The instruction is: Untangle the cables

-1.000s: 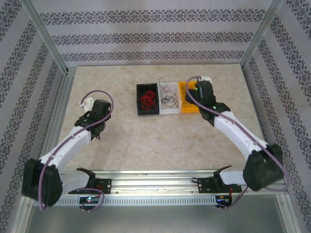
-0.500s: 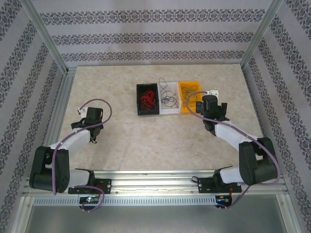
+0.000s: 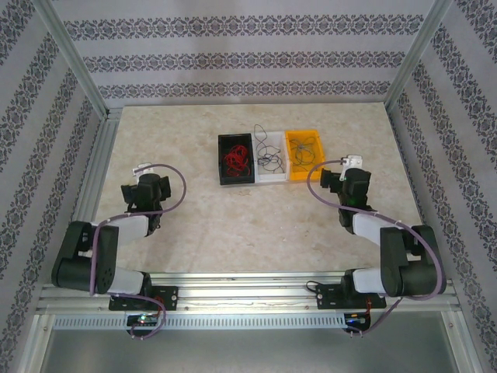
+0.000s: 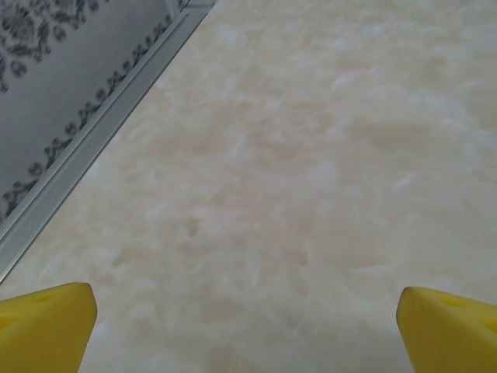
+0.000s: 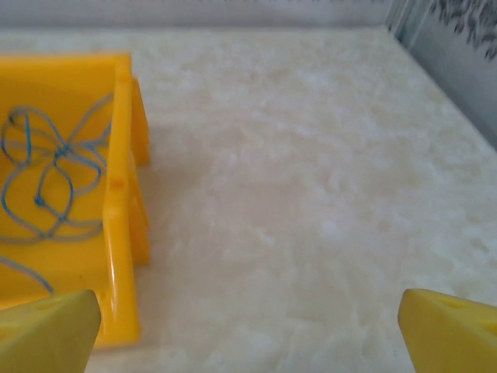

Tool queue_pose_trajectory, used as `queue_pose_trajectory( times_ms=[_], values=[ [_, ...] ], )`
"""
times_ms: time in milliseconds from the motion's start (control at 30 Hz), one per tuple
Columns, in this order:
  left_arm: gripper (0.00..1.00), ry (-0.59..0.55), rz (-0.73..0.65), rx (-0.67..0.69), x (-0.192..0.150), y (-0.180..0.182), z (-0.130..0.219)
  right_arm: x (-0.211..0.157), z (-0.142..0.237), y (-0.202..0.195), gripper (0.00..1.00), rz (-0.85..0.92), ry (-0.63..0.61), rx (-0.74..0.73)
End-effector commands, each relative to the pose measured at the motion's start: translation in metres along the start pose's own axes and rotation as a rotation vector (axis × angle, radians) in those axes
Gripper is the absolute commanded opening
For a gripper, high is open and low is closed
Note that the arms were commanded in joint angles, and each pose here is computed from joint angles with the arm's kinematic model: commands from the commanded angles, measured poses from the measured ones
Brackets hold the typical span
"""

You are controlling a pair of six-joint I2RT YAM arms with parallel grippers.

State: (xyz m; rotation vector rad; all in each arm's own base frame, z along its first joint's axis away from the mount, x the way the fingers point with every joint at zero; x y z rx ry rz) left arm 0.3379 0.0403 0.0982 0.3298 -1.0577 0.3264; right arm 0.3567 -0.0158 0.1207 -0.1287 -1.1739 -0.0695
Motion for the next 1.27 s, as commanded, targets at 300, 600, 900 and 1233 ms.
queue_pose_trajectory(
  times_ms=[300,600,900,1233],
  values=[
    [0.99,-0.104,-0.013,-0.254,0.021,-0.035,-0.017,-0.001,-0.011,0.021,0.98,-0.016,-0.073,0.226],
    [1.00,-0.138,-0.017,-0.378,0.012,-0.043,-0.016,0.000,-0.007,0.021,0.98,0.040,-0.106,0.063],
    [1.00,-0.160,0.040,-0.265,0.013,-0.025,-0.017,-0.001,-0.011,0.020,0.98,0.022,-0.083,0.107],
    [1.00,-0.163,0.038,-0.265,0.013,-0.026,-0.017,0.000,-0.011,0.021,0.98,0.020,-0.082,0.131]
  ],
)
Point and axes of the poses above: each hand's point on the last joint's axis, 136 mm out from that joint toward the fingers, its own z axis back along the fingers, its own y axis along the line the jaws close on, x = y × z, the point moved 3 cm from there along z, back along the fingers, and after that the axes turned 3 degrees about z, right-handed, at the moved point
